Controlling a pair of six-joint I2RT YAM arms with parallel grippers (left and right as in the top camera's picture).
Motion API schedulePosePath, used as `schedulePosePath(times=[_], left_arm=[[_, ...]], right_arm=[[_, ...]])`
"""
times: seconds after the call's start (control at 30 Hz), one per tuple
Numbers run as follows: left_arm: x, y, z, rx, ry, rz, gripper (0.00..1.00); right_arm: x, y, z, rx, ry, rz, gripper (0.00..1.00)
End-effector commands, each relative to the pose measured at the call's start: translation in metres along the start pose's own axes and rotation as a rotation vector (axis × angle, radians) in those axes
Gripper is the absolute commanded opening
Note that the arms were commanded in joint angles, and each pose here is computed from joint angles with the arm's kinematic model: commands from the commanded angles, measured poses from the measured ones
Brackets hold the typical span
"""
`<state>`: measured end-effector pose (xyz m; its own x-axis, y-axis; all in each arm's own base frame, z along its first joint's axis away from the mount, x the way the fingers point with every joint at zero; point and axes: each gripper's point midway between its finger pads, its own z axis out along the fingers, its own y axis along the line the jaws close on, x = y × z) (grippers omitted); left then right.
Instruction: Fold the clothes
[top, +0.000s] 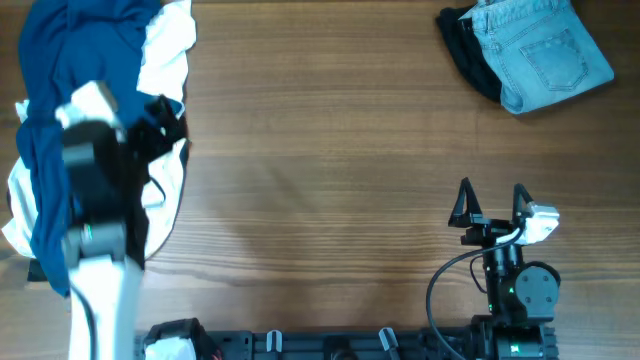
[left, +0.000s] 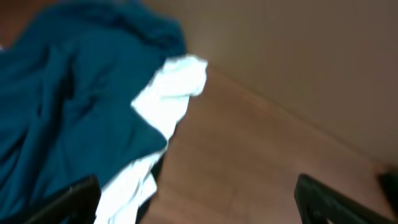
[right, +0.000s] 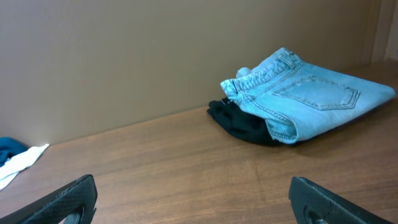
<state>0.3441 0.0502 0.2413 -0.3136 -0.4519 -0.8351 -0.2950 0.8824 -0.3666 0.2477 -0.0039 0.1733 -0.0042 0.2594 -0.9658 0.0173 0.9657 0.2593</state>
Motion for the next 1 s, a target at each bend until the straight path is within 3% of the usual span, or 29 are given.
schedulePosePath(times=[0.0,0.3,0.7,0.97], left_arm=[[0.034,0.017,-0.025,0.031,-0.108,0.026,1.0],[0.095,0.038,-0.045,0.115,-0.29,-0.005,1.0],[0.114,0.047,-0.054,0.104,-0.308,0.03,1.0],[0.107,0.044,-0.059,0.114,-0.345,0.051,1.0]], right_arm=[[-0.001,0.004,-0.001,-0.021,-0.005,-0.016,1.0],[-0.001,0.004,-0.001,-0.021,-0.005,-0.016,0.99],[-0.001,0.004,-0.001,-0.021,-0.005,-0.016,1.0],[-0.001,0.004,-0.001,-0.021,-0.005,-0.016,1.0]])
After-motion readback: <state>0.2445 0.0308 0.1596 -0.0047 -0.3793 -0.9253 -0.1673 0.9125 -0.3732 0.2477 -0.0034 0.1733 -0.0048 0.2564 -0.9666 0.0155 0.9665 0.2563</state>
